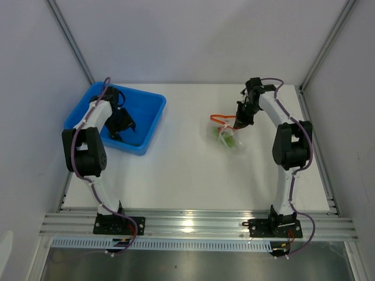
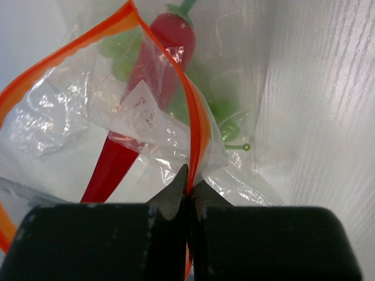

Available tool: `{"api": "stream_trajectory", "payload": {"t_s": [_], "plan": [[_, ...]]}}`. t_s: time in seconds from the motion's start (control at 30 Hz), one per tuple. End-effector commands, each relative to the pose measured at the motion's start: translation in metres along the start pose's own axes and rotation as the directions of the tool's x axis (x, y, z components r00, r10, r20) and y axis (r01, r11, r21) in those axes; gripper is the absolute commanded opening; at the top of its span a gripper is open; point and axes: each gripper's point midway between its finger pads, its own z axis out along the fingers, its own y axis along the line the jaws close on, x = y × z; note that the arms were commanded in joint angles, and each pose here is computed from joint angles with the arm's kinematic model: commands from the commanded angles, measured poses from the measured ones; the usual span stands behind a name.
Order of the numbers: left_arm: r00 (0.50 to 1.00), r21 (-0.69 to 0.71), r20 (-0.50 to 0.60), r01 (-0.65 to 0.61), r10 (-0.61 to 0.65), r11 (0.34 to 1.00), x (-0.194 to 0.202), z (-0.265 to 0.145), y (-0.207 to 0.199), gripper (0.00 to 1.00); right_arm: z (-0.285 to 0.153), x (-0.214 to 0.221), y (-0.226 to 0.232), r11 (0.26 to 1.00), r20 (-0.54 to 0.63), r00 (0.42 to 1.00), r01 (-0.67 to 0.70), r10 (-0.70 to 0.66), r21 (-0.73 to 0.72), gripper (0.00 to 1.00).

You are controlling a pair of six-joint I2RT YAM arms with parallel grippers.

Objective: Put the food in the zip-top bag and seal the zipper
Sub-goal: Adjust the bin at the center of the board.

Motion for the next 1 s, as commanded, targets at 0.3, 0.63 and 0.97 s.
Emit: {"api": "stream_trajectory", "payload": {"t_s": [0.3, 0.63, 0.97], "plan": [[0.966, 0.116, 0.074, -0.257, 0.249, 0.960, -0.013, 0.012, -0.086, 0.60, -0.003, -0.037, -0.016, 0.997, -0.015, 0.999, -0.042, 0.043, 0.061, 0.00], [0.947, 0.274, 0.054, -0.318, 0.316, 0.908, -0.003, 0.022, -0.127, 0.43, 0.007, -0.049, -0.019, 0.993, -0.022, 0.998, -0.050, 0.052, 0.105, 0.00], [0.983, 0.554, 0.005, -0.156, 0.184, 0.818, -0.020, 0.009, -0.206, 0.40, -0.028, -0.089, 0.013, 0.997, 0.126, 0.989, -0.065, 0.071, -0.050, 0.00]]}}
